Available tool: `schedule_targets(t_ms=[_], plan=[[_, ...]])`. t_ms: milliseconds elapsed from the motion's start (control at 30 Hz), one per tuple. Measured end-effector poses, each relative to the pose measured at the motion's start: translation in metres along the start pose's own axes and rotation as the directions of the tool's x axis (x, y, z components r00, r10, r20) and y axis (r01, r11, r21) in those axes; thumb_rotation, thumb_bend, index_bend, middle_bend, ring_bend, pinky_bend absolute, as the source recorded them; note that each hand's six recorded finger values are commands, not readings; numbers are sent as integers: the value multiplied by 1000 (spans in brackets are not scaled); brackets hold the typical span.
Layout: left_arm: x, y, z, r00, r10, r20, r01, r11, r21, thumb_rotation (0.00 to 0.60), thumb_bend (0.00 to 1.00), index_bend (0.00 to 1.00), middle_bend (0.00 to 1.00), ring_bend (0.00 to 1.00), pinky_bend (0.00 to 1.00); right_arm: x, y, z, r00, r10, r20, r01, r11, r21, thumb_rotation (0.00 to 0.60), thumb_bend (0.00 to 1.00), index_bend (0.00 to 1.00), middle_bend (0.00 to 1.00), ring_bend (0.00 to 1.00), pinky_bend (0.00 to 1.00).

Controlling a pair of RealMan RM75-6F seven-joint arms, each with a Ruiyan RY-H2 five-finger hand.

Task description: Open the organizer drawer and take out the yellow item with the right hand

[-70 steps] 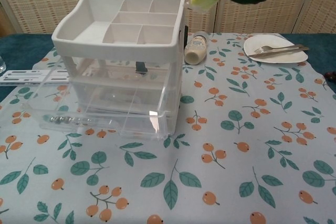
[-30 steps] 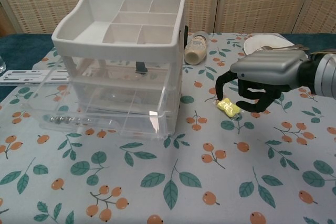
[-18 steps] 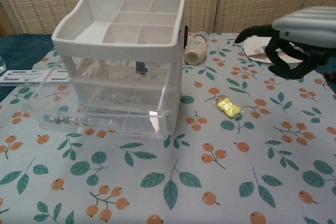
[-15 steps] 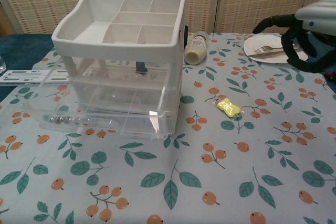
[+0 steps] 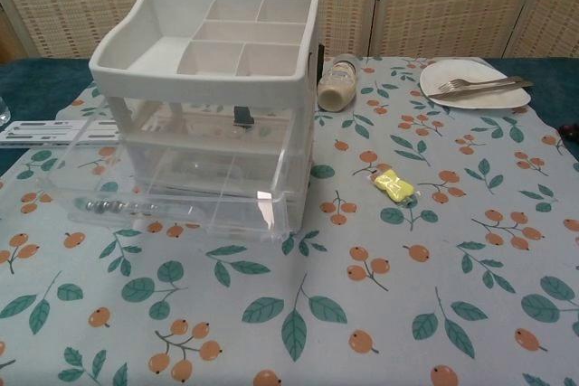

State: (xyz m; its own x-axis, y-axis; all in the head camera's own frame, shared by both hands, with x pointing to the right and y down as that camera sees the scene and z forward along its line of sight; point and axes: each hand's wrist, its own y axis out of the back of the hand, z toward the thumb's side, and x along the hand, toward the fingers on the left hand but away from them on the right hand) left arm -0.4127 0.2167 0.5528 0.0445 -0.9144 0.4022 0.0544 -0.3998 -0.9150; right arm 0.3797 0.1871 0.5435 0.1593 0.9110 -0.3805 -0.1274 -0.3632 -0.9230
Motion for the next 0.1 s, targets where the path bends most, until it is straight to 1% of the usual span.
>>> schedule_targets(t_ms=[100], plan=[[-1, -3, -1, 1000, -9, -11, 9, 1000, -4, 600, 290, 0, 0, 37, 128, 19, -5, -15, 999, -1, 44, 2, 1000, -22, 600, 299, 102, 378, 321, 481]])
